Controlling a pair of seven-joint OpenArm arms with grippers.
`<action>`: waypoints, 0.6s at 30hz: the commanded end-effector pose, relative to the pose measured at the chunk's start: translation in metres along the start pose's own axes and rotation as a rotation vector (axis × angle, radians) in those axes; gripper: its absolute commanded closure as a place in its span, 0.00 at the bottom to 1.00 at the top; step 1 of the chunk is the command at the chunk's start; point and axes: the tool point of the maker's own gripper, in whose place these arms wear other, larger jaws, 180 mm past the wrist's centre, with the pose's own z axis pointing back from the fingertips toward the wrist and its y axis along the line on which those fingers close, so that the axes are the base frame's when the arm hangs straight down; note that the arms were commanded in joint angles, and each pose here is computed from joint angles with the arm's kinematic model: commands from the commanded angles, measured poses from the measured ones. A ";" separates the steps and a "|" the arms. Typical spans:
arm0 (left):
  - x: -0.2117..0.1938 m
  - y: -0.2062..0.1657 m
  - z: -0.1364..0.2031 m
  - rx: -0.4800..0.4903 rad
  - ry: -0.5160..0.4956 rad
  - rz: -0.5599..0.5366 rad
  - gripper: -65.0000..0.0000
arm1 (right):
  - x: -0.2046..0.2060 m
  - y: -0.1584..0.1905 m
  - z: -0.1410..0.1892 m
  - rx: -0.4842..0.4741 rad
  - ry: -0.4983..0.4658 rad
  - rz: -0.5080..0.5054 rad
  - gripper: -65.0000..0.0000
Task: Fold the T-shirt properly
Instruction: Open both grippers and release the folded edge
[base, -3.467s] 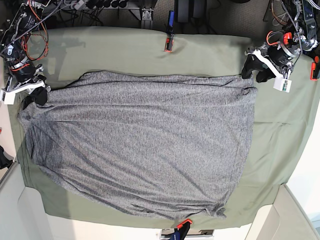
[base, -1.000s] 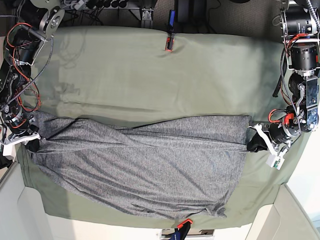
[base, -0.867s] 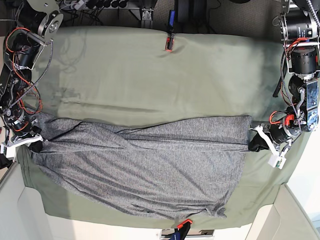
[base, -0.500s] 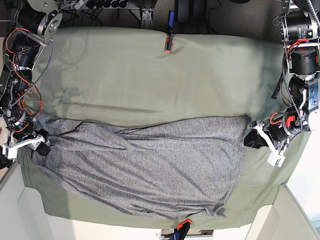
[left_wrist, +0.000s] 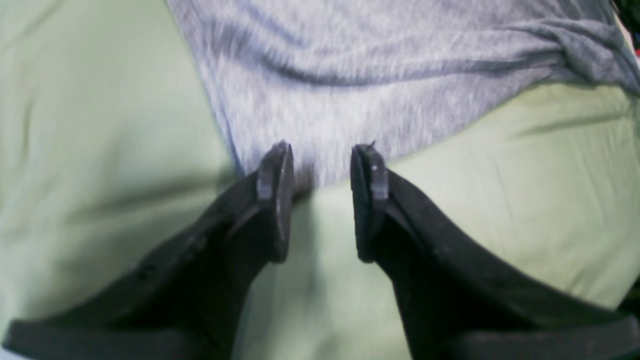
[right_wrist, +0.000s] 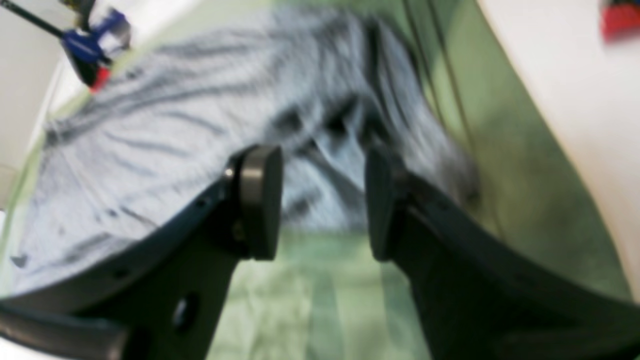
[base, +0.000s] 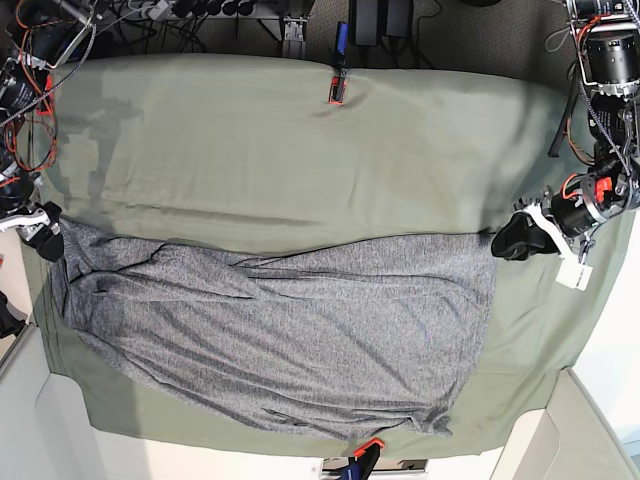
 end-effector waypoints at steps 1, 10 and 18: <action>0.017 -0.001 0.009 -0.006 -0.057 -0.022 0.65 | 0.015 0.001 0.006 0.012 -0.050 0.014 0.58; -0.025 -0.011 0.014 -0.030 -0.013 0.056 0.65 | -0.028 -0.002 0.005 -0.014 0.018 -0.033 0.58; -0.036 -0.020 0.007 -0.048 0.005 0.082 0.65 | -0.037 -0.022 0.004 -0.151 0.045 -0.049 0.58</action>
